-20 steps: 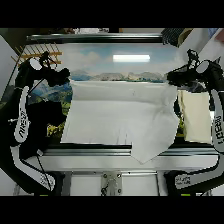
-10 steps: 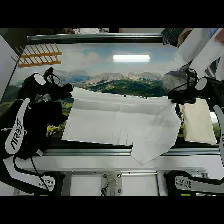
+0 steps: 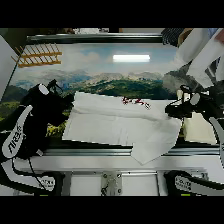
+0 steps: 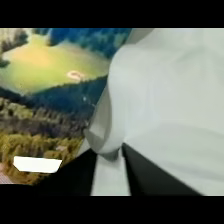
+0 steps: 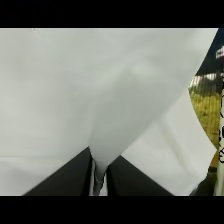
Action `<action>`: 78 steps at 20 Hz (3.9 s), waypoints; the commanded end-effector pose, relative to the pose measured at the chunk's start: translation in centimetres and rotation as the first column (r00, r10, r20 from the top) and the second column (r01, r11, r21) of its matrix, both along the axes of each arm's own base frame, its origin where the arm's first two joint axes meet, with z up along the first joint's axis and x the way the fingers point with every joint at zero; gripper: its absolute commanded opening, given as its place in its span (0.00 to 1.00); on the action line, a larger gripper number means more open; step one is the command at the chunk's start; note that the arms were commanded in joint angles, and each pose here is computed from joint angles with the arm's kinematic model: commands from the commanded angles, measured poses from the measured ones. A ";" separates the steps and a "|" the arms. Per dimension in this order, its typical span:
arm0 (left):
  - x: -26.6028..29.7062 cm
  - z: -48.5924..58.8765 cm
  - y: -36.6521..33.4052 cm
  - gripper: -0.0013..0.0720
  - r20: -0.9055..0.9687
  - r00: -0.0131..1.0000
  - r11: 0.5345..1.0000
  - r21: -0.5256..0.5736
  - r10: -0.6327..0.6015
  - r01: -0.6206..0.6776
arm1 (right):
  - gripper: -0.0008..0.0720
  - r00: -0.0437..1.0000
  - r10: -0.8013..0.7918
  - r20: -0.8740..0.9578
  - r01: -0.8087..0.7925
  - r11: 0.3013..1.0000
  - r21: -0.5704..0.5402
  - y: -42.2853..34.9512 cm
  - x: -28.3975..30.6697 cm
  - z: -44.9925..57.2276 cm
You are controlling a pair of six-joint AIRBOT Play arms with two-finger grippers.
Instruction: Fold the clothes and pants, and hang the long-sleeved shirts on hangers.
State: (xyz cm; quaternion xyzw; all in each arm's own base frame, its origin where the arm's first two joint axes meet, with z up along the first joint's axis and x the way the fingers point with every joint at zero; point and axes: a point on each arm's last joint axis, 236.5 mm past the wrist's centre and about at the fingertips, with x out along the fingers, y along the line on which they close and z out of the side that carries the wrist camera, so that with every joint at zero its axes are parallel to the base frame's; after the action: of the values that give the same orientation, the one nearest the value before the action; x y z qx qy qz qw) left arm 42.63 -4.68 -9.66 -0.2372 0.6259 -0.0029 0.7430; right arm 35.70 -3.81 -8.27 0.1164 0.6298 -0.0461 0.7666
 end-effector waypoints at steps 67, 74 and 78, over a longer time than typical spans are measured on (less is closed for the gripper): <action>-22.5 2.6 -1.2 0.02 0.088 0.977 0.980 -0.055 0.196 -0.192 | 0.39 0.934 -0.091 -0.345 0.167 0.966 0.198 8.1 -19.0 -4.6; -26.2 3.0 -0.2 0.03 -0.056 0.992 0.993 0.039 0.109 -0.107 | 0.03 0.953 0.033 -0.301 0.006 0.992 0.128 6.0 -18.9 0.5; -27.1 4.7 -0.5 0.02 -0.076 0.994 0.996 0.033 0.081 -0.079 | 0.03 0.960 0.047 -0.276 -0.041 0.999 0.028 3.6 -18.4 3.8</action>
State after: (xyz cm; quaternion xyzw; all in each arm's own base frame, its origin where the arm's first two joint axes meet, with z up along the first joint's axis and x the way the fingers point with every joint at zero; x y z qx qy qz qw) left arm 16.74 -5.10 -5.93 -0.2615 0.6264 0.0494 0.7327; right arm 17.60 1.55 -6.62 0.1431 0.7313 -0.0241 0.6665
